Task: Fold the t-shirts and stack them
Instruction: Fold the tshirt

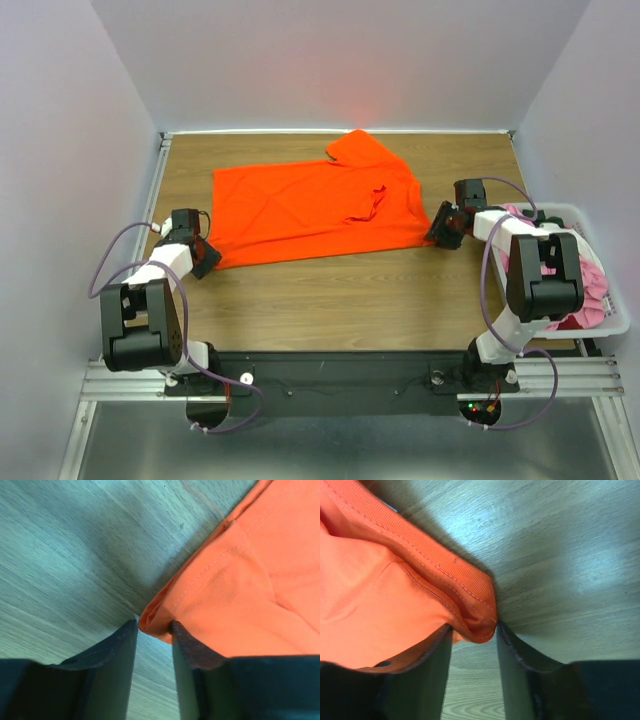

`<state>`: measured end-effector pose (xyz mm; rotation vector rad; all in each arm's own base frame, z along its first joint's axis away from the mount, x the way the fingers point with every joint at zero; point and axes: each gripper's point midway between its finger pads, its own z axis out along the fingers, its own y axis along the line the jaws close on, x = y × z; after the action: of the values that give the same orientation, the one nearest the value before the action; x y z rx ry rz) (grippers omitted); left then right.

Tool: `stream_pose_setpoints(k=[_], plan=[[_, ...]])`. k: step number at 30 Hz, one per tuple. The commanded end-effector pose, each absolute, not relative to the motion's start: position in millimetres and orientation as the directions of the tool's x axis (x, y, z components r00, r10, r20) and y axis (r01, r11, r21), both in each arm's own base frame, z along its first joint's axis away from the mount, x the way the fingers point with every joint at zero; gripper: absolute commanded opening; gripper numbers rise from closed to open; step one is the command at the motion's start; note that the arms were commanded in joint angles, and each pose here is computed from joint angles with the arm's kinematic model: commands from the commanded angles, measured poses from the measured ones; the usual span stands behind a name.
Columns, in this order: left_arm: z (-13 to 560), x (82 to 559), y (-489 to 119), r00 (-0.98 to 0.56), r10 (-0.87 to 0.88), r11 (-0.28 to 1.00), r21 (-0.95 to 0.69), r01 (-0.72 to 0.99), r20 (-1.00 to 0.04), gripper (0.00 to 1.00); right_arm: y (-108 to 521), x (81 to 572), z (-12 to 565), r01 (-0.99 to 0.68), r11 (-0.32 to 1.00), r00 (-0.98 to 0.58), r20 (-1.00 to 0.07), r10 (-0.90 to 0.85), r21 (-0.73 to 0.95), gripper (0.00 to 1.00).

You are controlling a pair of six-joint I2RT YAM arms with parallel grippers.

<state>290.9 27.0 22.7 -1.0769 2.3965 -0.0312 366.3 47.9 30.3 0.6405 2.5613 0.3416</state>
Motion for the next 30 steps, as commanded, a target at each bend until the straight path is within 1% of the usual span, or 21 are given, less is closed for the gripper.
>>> stream_pose_setpoints(k=[1, 2, 3, 4, 5, 6, 9, 10, 17, 21, 23, 24, 25, 26, 27, 28, 30], plan=[[14.5, 281.8, 30.9, -0.571, -0.695, 0.691, -0.185, -0.699, -0.438, 0.34, 41.9, 371.6, 25.0, 0.379, 0.861, -0.765, -0.409, 0.498, 0.339, 0.42], [12.7, 278.3, 32.8, -0.574, -0.694, 0.688, -0.168, -0.706, -0.435, 0.27, 41.4, 370.9, 24.8, 0.381, 0.861, -0.764, -0.409, 0.498, 0.337, 0.33], [12.9, 277.5, 34.3, -0.572, -0.693, 0.687, -0.160, -0.709, -0.439, 0.21, 40.7, 370.7, 24.9, 0.386, 0.859, -0.762, -0.409, 0.502, 0.337, 0.28], [12.7, 276.5, 36.0, -0.573, -0.690, 0.687, -0.151, -0.710, -0.443, 0.11, 39.1, 369.4, 23.9, 0.392, 0.857, -0.760, -0.407, 0.506, 0.334, 0.23], [12.2, 274.2, 39.6, -0.571, -0.688, 0.683, -0.134, -0.718, -0.447, 0.06, 37.8, 368.6, 24.0, 0.395, 0.859, -0.758, -0.412, 0.505, 0.326, 0.18], [12.1, 273.9, 41.4, -0.571, -0.687, 0.682, -0.126, -0.721, -0.450, 0.00, 36.7, 367.9, 23.8, 0.399, 0.858, -0.757, -0.412, 0.507, 0.323, 0.12], [11.2, 271.4, 50.1, -0.569, -0.690, 0.672, -0.104, -0.733, -0.448, 0.00, 20.5, 363.1, 22.6, 0.445, 0.837, -0.736, -0.403, 0.544, 0.317, 0.05], [11.4, 271.0, 52.6, -0.568, -0.691, 0.669, -0.098, -0.736, -0.447, 0.00, 17.1, 362.2, 23.2, 0.458, 0.831, -0.729, -0.401, 0.555, 0.317, 0.04], [16.1, 261.5, 59.1, -0.607, -0.662, 0.691, -0.044, -0.721, -0.439, 0.00, 10.0, 335.9, 24.6, 0.491, 0.835, -0.753, -0.361, 0.550, 0.249, 0.04], [23.0, 257.7, 65.5, -0.609, -0.643, 0.694, -0.017, -0.720, -0.465, 0.00, 5.8, 316.6, 25.9, 0.506, 0.838, -0.767, -0.339, 0.545, 0.203, 0.04], [24.1, 257.3, 63.7, -0.612, -0.645, 0.697, -0.025, -0.717, -0.458, 0.00, 0.3, 310.1, 27.7, 0.513, 0.841, -0.765, -0.351, 0.539, 0.174, 0.04], [25.6, 258.8, 62.9, -0.610, -0.646, 0.698, -0.033, -0.715, -0.459, 0.04, -0.1, 309.4, 29.1, 0.509, 0.843, -0.767, -0.354, 0.535, 0.171, 0.07], [26.6, 259.8, 60.6, -0.610, -0.649, 0.700, -0.044, -0.713, -0.456, 0.16, -0.1, 310.0, 33.0, 0.502, 0.847, -0.766, -0.364, 0.530, 0.176, 0.11], [27.8, 261.1, 60.3, -0.608, -0.649, 0.701, -0.049, -0.712, -0.457, 0.20, 0.3, 311.9, 34.8, 0.493, 0.851, -0.768, -0.368, 0.523, 0.180, 0.16], [32.1, 264.7, 60.7, -0.599, -0.650, 0.700, -0.062, -0.712, -0.467, 0.25, -0.6, 315.5, 40.9, 0.488, 0.853, -0.763, -0.385, 0.519, 0.184, 0.23], [34.1, 266.3, 60.2, -0.597, -0.649, 0.701, -0.067, -0.710, -0.471, 0.32, -1.4, 318.7, 45.8, 0.484, 0.855, -0.759, -0.398, 0.516, 0.186, 0.25], [39.1, 268.3, 60.6, -0.590, -0.651, 0.700, -0.076, -0.710, -0.478, 0.39, -4.7, 328.4, 59.4, 0.479, 0.857, -0.742, -0.435, 0.511, 0.189, 0.32]])
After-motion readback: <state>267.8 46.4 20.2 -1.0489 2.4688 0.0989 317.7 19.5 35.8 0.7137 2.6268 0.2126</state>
